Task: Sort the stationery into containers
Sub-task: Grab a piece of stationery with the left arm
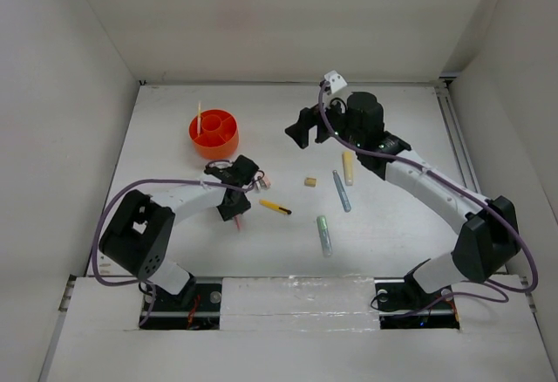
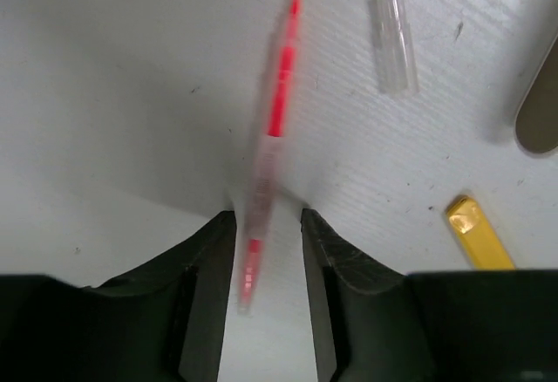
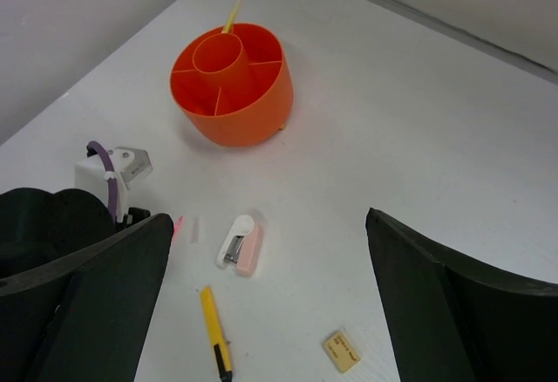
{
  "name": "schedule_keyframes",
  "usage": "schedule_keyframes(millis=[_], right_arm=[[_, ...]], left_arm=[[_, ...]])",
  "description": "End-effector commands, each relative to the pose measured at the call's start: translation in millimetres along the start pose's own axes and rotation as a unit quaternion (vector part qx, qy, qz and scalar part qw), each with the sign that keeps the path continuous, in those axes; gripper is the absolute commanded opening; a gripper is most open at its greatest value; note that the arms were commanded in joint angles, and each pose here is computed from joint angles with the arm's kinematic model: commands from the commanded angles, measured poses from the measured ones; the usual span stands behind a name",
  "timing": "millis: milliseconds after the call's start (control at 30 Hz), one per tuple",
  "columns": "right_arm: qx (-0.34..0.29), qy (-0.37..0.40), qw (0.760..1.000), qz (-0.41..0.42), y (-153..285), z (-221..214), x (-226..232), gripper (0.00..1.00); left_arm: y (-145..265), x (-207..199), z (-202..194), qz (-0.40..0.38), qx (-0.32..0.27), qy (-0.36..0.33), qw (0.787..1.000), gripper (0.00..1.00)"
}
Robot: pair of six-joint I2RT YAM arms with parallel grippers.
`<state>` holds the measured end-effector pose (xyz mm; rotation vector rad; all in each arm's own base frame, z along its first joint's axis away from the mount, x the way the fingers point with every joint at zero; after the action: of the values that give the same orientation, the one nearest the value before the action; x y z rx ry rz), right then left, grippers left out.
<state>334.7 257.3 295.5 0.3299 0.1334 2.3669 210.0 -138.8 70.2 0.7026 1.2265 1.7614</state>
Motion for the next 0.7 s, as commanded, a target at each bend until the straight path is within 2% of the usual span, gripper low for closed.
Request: schedule_keyframes(millis=[0,33,67,100,233,367,467,500,567,633,667], right_arm=[[-0.043,0.011,0.999,0.024,9.8,19.9,14.6,0.98],[-0.043,0.011,0.999,0.024,9.8,19.9,14.6,0.96],[-0.043,0.011,0.999,0.028,9.9,19.7,15.7,0.96],[-0.043,0.017,0.999,0.028,9.9,19.7,15.2,0.96],[-0.034,0.029,0.998,0.047,6.7,14.3,17.1,0.95],[-0.021,0.081,0.992,0.09,0.2,6.5,17.1,0.94],[-0.002,0.103,0.99,0.096,-3.6,1.5,14.7,0.94],[0.019,0.113,0.989,0.095,-5.7,-6.4,11.4,0.94],[0.041,0.126,0.988,0.08,-11.3,-12.1,13.1,0.93],[0.068,0.132,0.986,0.072,-21.4,-20.5,14.0,0.91],[0.08,0.14,0.985,0.069,-27.4,-25.5,20.1,0.9]], left_arm=[[-22.3,12.1,-14.4,0.011,0.033,0.013,0.999,0.31],[-23.6,15.2,-18.0,0.013,0.04,0.011,0.999,0.25],[-23.9,13.4,-17.1,0.009,0.037,0.013,0.999,0.09],[-25.4,16.6,-19.5,0.013,0.04,0.011,0.999,0.0],[-21.7,14.2,-19.3,-0.008,0.04,0.005,0.999,0.0],[14.6,8.9,-3.5,-0.026,-0.003,-0.001,1.0,0.0],[66.4,14.2,23.9,-0.044,-0.067,0.018,0.997,0.0],[87.0,22.1,39.3,-0.054,-0.11,0.038,0.992,0.0],[109.6,39.4,56.6,-0.047,-0.139,0.042,0.988,0.0],[132.2,60.8,87.3,-0.04,-0.191,0.081,0.977,0.0],[136.2,68.1,97.4,-0.037,-0.206,0.073,0.975,0.0]])
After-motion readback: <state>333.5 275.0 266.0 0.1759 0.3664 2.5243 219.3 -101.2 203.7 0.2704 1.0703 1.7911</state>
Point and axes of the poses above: each gripper's point midway between its finger pads, its own y axis back along the fingers, its own x axis along the line the jaws close on, z = x × y, the point moved 6 cm from there along y, back along the fingers
